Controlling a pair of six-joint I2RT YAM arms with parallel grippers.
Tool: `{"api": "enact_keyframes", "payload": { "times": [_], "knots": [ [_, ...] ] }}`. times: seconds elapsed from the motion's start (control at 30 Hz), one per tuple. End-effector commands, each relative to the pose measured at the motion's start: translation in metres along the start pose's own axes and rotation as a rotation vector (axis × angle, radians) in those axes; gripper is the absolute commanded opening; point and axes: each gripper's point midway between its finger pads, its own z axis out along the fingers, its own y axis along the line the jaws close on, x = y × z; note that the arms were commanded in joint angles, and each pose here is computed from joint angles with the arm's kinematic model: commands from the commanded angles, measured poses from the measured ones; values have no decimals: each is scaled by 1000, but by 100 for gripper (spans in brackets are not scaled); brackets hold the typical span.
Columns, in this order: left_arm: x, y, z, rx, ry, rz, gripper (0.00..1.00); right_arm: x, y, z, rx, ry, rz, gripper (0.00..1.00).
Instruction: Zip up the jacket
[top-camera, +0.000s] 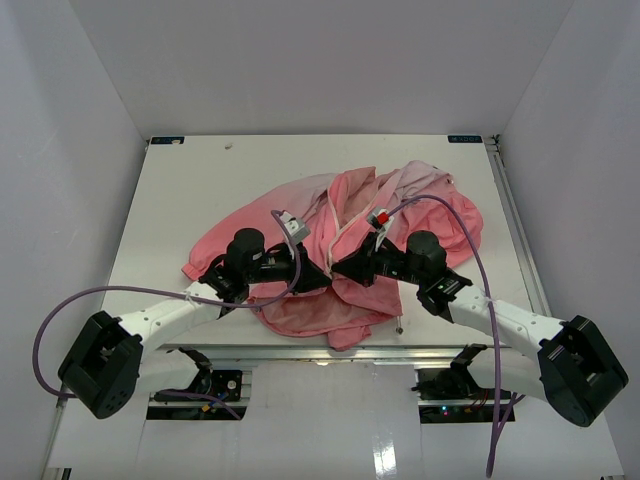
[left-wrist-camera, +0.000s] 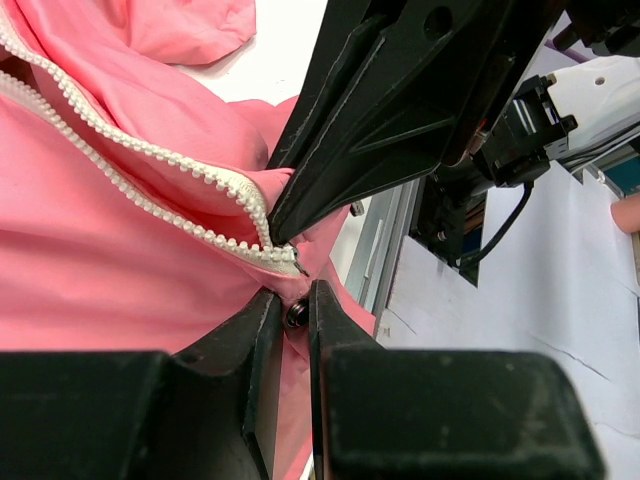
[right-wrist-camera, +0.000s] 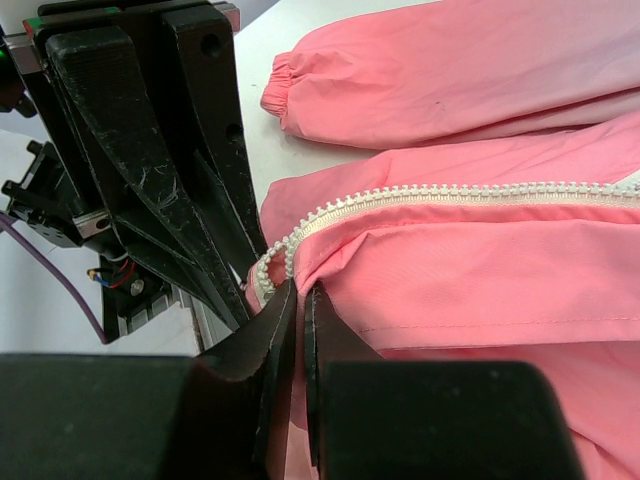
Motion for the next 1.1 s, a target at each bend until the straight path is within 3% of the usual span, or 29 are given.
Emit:
{"api": "enact_keyframes", "payload": {
  "times": [0.0, 0.53, 1.07],
  "knots": [
    [-7, -15, -3, 68, -14, 63, 2, -14, 12, 1, -50, -48, -41, 8],
    [23, -4, 9, 113, 101, 33, 0, -50, 21, 3, -57, -101, -78, 8],
    [26, 0, 13, 105, 117, 19, 0, -45, 18, 13, -64, -73, -41, 8]
  ]
}}
